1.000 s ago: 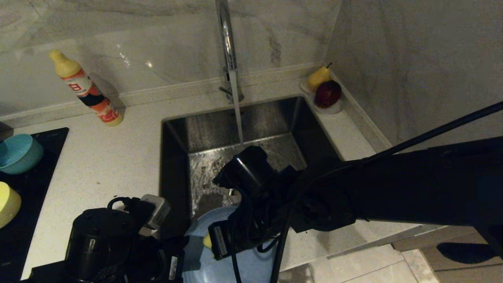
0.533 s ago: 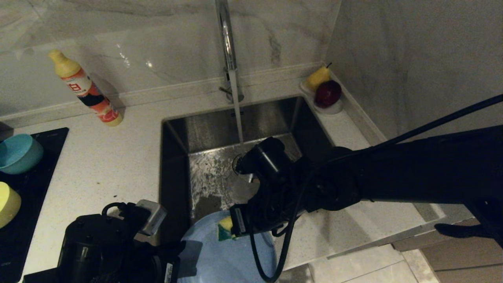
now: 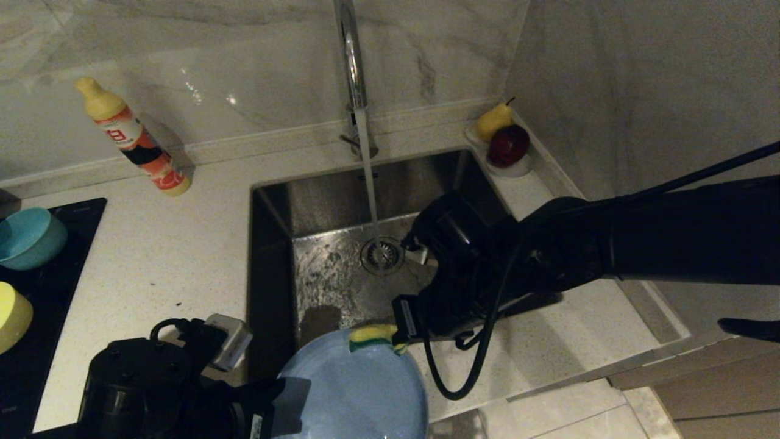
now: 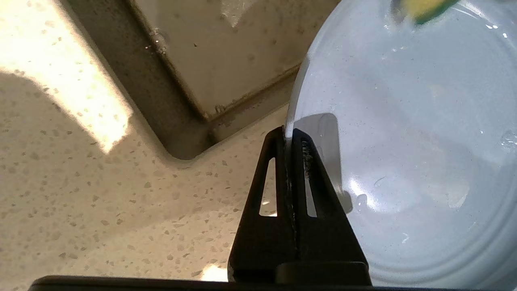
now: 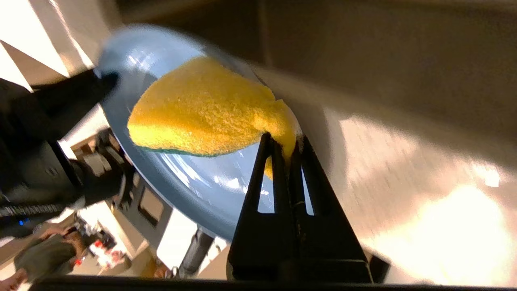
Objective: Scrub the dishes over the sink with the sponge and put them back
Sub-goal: Wipe the plate
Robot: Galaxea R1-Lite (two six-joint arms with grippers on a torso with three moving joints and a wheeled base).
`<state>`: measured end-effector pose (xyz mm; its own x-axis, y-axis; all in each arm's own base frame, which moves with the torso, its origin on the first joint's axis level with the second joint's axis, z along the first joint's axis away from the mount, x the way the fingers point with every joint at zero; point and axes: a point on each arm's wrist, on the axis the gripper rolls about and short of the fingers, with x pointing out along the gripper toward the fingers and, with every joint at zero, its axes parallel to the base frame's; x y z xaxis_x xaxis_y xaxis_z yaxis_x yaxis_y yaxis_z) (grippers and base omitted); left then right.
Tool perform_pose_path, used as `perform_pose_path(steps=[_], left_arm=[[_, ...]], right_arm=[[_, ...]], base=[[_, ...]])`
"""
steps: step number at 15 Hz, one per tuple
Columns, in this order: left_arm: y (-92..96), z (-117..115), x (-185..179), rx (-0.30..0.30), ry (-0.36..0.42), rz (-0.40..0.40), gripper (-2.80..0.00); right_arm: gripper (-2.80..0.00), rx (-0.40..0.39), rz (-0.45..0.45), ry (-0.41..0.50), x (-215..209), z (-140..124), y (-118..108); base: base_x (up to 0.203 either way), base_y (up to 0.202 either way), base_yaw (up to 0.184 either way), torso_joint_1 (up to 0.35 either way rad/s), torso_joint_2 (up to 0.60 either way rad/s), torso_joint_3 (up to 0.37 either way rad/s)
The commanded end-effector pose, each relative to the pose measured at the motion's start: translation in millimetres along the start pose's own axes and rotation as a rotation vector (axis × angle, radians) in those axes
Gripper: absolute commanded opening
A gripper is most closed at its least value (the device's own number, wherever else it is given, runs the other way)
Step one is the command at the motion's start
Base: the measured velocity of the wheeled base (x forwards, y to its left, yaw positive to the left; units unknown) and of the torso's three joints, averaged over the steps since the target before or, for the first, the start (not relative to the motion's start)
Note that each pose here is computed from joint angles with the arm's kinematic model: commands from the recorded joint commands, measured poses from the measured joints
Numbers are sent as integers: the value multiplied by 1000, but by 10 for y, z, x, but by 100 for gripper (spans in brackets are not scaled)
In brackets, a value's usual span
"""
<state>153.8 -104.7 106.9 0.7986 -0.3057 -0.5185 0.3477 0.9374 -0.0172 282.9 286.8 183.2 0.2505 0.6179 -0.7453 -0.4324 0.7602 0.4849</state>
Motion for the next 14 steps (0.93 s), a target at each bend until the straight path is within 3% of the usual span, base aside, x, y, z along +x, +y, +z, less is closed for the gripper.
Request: perform_pose_path(steps=[1, 3, 9, 14], left_arm=[[-4, 0, 20, -1, 2, 4, -280], [-13, 34, 36, -5, -9, 1, -280], [-51, 86, 177, -28, -84, -2, -280], [-33, 0, 156, -18, -55, 1, -280]], right_arm=[[-280, 10, -10, 27, -107, -69, -4], [-280, -12, -8, 73, -134, -238, 90], [-280, -102, 79, 61, -417, -444, 472], [-280, -118, 133, 91, -407, -539, 670]], base=[[0, 0, 0, 0, 0, 0], [0, 0, 0, 0, 0, 0], [0, 0, 0, 0, 0, 0], [0, 0, 0, 0, 0, 0]])
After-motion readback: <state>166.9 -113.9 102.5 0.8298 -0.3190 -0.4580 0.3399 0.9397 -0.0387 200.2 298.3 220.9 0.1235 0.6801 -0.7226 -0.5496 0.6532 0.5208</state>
